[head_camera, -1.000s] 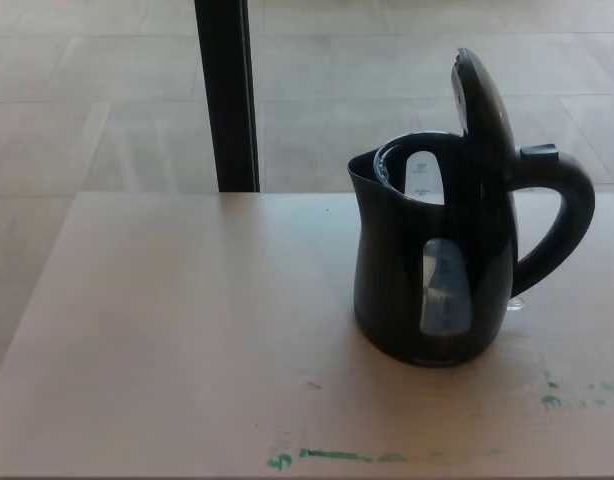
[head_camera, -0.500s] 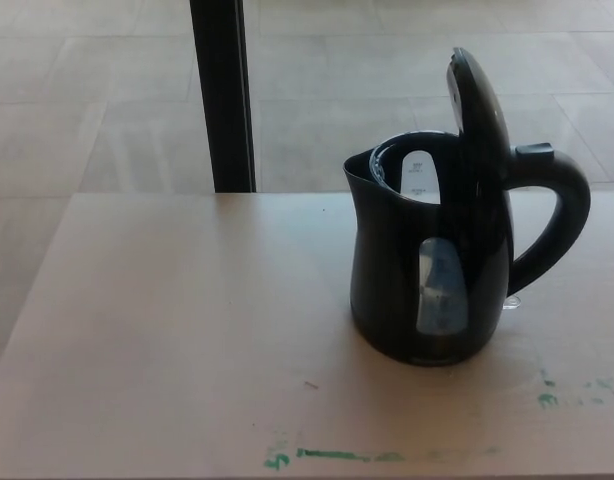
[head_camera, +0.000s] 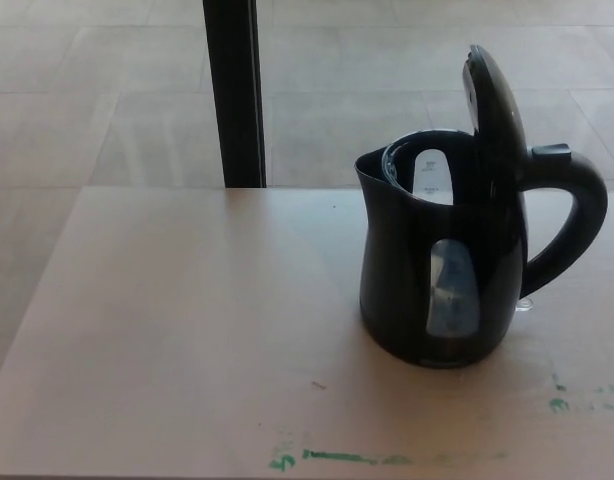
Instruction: The robot uses its right hand to push down on the lid of a kettle kept in the middle of the desk to close it
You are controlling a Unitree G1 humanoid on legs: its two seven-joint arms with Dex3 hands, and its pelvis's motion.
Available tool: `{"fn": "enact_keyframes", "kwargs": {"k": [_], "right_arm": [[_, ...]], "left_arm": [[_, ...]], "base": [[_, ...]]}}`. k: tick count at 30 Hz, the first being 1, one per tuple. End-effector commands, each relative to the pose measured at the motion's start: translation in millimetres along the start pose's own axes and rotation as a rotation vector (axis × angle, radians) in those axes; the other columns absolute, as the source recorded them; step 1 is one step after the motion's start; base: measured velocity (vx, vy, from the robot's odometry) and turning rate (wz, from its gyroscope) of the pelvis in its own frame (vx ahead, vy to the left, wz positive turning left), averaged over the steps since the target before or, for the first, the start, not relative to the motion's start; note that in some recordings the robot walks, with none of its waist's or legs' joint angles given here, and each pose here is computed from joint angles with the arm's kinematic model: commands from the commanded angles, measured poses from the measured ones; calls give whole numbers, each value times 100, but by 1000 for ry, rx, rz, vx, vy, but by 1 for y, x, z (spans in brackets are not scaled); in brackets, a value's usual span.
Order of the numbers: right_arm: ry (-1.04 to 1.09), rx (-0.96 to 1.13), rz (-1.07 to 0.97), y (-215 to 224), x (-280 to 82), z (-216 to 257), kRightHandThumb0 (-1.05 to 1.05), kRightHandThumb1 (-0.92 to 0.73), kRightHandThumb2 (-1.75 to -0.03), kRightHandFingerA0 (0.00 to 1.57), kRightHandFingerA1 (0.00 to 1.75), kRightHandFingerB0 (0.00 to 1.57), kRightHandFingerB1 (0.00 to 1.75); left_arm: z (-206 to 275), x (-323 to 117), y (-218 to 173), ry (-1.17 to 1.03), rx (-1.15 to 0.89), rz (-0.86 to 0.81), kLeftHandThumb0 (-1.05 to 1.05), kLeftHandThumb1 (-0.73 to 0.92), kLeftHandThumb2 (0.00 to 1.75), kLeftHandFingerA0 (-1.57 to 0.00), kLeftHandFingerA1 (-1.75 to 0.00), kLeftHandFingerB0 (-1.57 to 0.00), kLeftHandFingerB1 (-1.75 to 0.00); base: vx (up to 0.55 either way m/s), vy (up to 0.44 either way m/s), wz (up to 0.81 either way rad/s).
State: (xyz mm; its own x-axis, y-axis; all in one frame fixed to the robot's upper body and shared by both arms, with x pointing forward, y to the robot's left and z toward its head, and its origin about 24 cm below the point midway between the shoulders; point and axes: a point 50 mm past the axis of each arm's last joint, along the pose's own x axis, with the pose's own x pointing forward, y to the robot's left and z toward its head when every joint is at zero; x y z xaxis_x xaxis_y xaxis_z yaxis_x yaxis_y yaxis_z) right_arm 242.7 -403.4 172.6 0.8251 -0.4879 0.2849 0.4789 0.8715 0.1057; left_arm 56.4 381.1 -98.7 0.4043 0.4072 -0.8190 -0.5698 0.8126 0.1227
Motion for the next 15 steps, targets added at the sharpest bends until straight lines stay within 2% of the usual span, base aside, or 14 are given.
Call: {"fn": "enact_keyframes", "kwargs": {"k": [1,2,3,5,7,8,9,10,13,14,15], "right_arm": [[11,-93,256,84,21,38,-61,-86,-68,47,45,37,40],[13,-94,256,84,21,38,-61,-86,-68,47,45,37,40],[-3,-99,283,93,22,38,-65,-87,-66,55,47,46,42],[-16,-121,325,112,22,38,-70,-84,-65,63,48,55,42],[-11,-117,350,122,21,40,-70,-84,-65,61,48,53,43],[-31,-146,423,145,21,44,-70,-85,-65,59,50,49,44],[-29,-147,422,145,21,44,-70,-85,-65,59,50,49,44],[-41,-169,435,152,20,45,-70,-86,-66,60,49,50,44],[-32,-198,482,171,22,48,-68,-87,-66,59,46,50,41],[-32,-211,498,178,23,48,-68,-86,-66,59,47,50,42],[-46,-241,522,183,24,46,-68,-87,-66,59,49,49,43]], "left_arm": [[6,-4,13,-1,13,12,-88,71,108,-46,-57,-38,-52],[6,-4,13,-1,13,12,-88,71,108,-46,-57,-38,-52],[6,-4,13,-4,-2,4,-89,92,67,-50,-47,-40,-41],[5,-4,13,0,-34,5,-88,90,68,-50,-48,-41,-42],[5,-4,13,1,-36,4,-88,90,68,-49,-48,-39,-42],[3,-4,13,-1,-43,4,-86,70,108,-42,-57,-34,-52],[3,-4,13,-1,-43,4,-86,70,108,-42,-57,-34,-52],[3,-4,13,2,-52,0,-89,90,67,-49,-48,-40,-41],[7,-4,14,-1,-3,-4,-90,92,68,-48,-45,-39,-39],[8,-4,13,-3,-16,2,-95,78,79,-49,-49,-41,-44],[8,-4,14,-8,-37,4,-88,90,67,-50,-47,-42,-41]], "base": [[0,0,0],[0,0,0],[0,0,0],[0,0,0],[0,0,0],[0,0,0],[0,0,0],[0,0,0],[0,0,0],[0,0,0],[0,0,0]]}}
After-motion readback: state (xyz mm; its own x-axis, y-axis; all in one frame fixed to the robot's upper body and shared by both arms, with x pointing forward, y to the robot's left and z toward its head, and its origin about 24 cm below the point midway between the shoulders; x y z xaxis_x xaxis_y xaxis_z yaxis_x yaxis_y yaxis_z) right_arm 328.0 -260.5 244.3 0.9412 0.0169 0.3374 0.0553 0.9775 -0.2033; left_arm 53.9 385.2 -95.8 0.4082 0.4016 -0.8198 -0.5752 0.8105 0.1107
